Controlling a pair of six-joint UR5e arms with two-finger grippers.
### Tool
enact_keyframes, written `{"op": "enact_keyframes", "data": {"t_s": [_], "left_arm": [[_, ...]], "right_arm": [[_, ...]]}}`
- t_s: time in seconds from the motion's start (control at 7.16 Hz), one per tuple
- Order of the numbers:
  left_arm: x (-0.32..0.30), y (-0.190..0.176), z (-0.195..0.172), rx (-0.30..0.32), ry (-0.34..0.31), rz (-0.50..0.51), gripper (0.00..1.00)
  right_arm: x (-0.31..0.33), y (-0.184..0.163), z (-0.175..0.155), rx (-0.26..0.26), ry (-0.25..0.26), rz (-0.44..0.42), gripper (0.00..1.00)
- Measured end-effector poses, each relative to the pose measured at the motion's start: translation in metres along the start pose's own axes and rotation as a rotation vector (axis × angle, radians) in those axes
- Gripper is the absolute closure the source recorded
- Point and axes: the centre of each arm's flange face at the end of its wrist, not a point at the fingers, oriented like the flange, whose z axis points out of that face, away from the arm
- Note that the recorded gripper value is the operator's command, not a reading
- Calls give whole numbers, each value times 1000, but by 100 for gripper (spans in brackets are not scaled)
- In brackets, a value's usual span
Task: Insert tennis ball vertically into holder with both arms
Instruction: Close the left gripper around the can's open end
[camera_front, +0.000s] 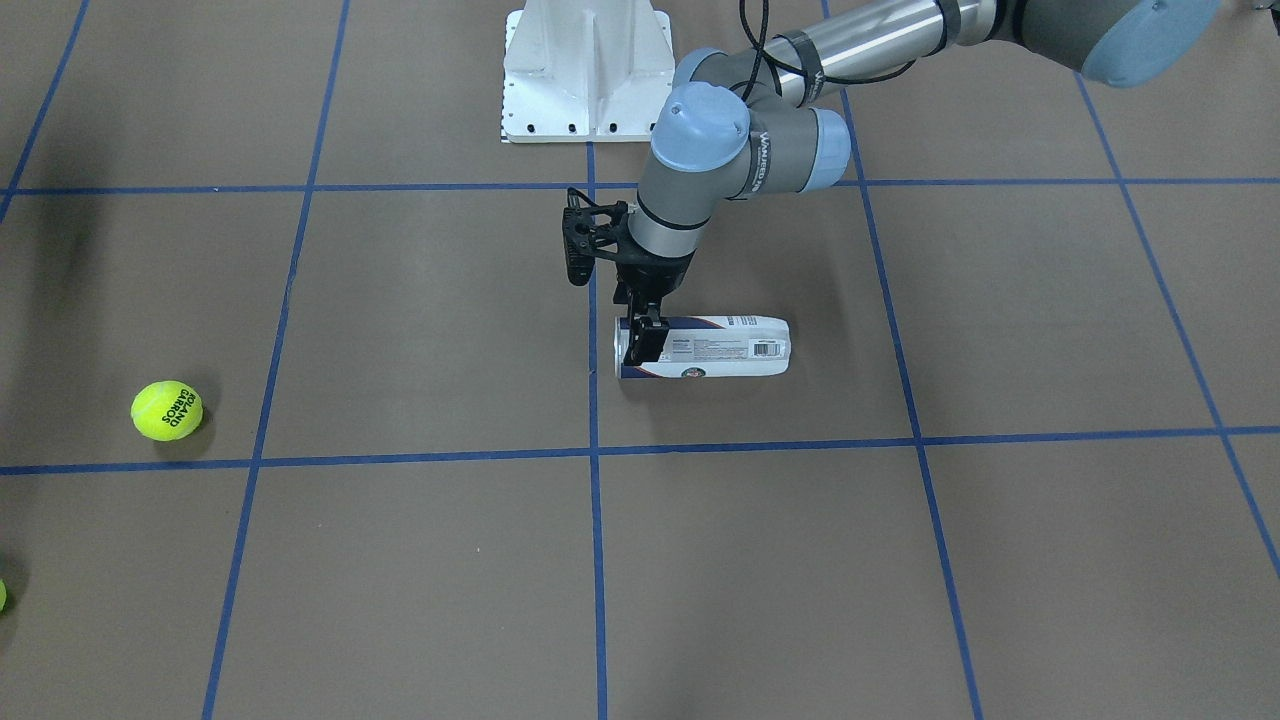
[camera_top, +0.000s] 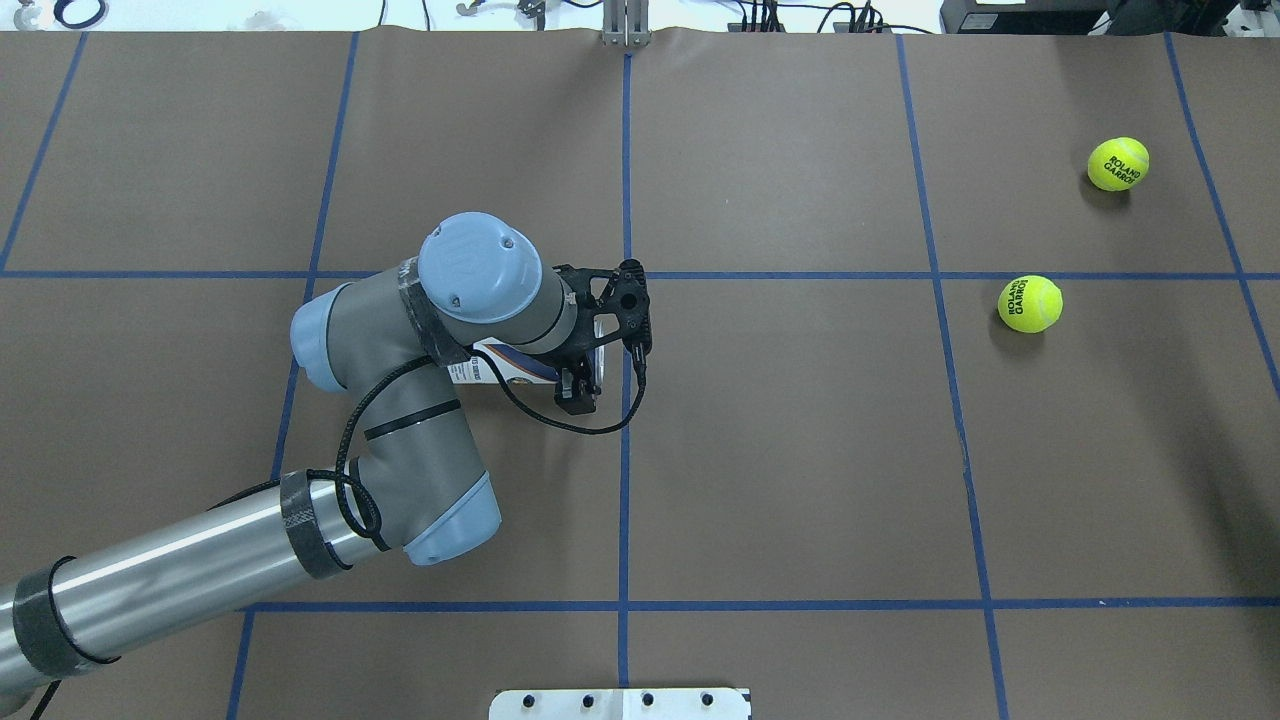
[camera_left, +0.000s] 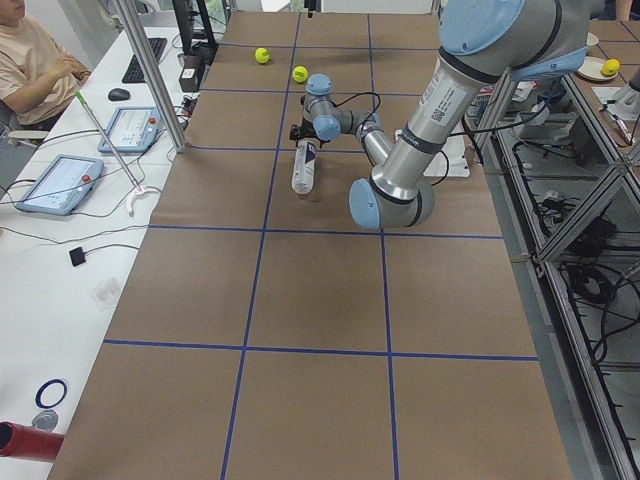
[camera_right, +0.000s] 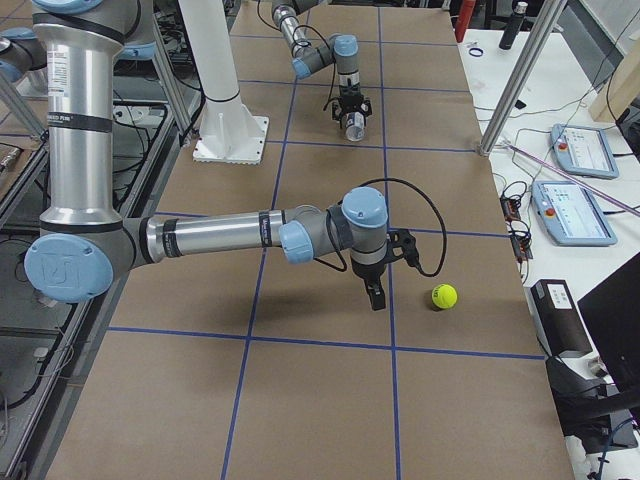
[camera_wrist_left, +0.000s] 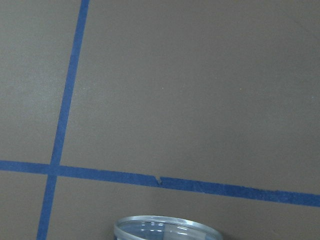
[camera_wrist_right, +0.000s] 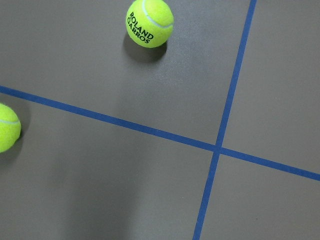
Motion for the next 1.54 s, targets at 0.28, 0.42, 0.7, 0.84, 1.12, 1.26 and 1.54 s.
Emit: {"op": "enact_keyframes", "data": {"t_s": [0.28,0.42,0.7,0.84,1.12,1.26,1.54], "left_arm": [[6,-1,13,-20,-13,5,0],[12,-4,19,-27,-17,11,0],[18,-10,26,-35,-23,17,2],[18,-10,27,-38,-25,17,3],[17,-9,29,-45,-34,17,7],[16,-8,29,-51,-52,18,7],[15,-7,29,-57,-70,23,8]], "right_arm": [[0,0,0,0,0,1,0],[0,0,0,-1,0,1,0],[0,0,0,-1,0,2,0],[0,0,0,-1,-1,2,0],[0,0,0,-1,-1,2,0],[0,0,0,-1,-1,2,0],[0,-1,0,0,-2,2,0]]}}
